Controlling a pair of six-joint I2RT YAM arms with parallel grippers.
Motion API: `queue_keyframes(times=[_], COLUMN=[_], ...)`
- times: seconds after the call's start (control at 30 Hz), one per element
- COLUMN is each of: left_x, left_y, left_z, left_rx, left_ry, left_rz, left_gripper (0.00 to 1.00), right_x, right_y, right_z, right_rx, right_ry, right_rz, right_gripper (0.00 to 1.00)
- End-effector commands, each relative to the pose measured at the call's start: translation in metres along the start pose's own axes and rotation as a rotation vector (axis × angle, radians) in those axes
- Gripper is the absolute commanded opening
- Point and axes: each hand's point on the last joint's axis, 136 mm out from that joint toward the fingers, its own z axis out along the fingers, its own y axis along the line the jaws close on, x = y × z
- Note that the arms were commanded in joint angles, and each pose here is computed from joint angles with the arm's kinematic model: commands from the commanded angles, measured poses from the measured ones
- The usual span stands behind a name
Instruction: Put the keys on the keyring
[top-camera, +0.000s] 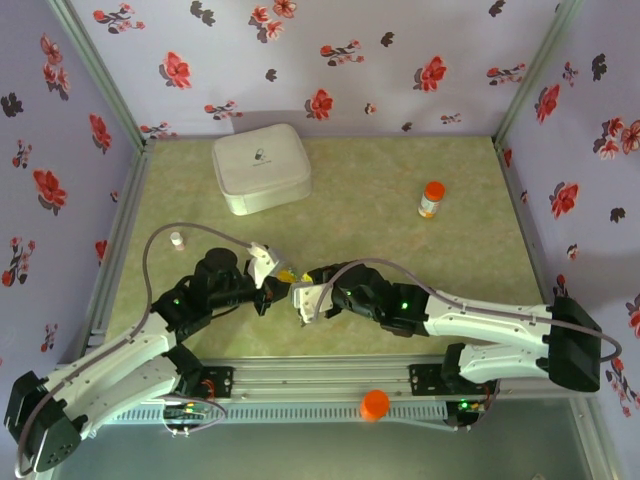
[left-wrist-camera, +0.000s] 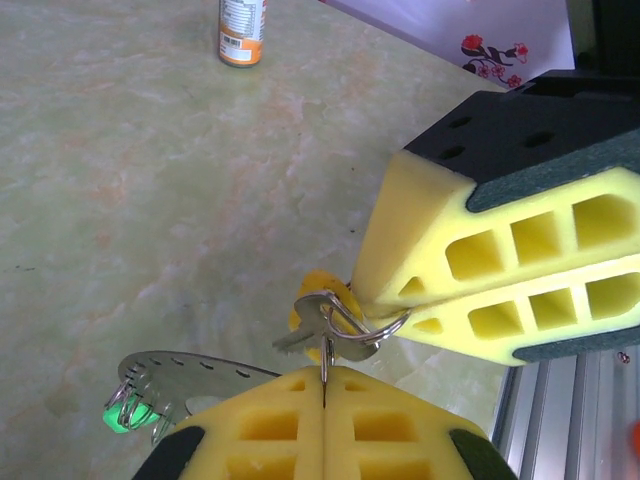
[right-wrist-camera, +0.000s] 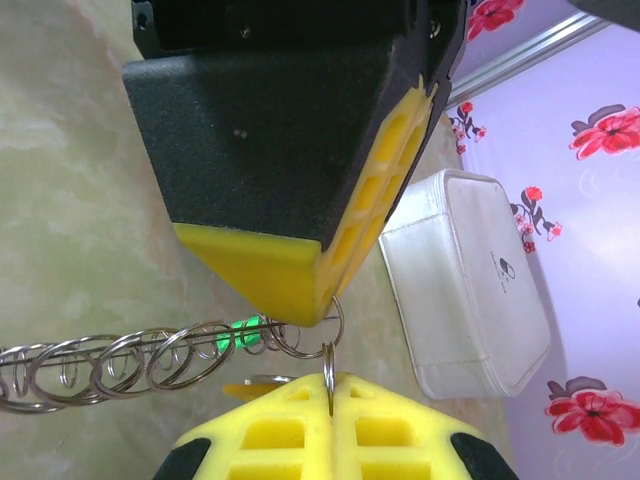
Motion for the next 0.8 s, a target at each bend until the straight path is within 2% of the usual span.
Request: queue_keyframes(times=[0.0,0.77], left_x=[-0.0261,-0.0245], left_y=[-0.0046,-0.0074], left_z=[-0.0049,-0.0046], left_rx=[0.004,0.015], left_ry=[-0.064,-0.061], left_rz=[0.027,0.033], left_gripper=[0.0,0.0], right_x=[-0.0062,-0.0068], right_y=[-0.0039,-0.0011], right_z=[-0.0039,0.0009], right_rx=[0.025,0.023], right_ry=[-0.027,-0.023], right_rz=[-0.007,-0.015], right_gripper=[0.0,0.0])
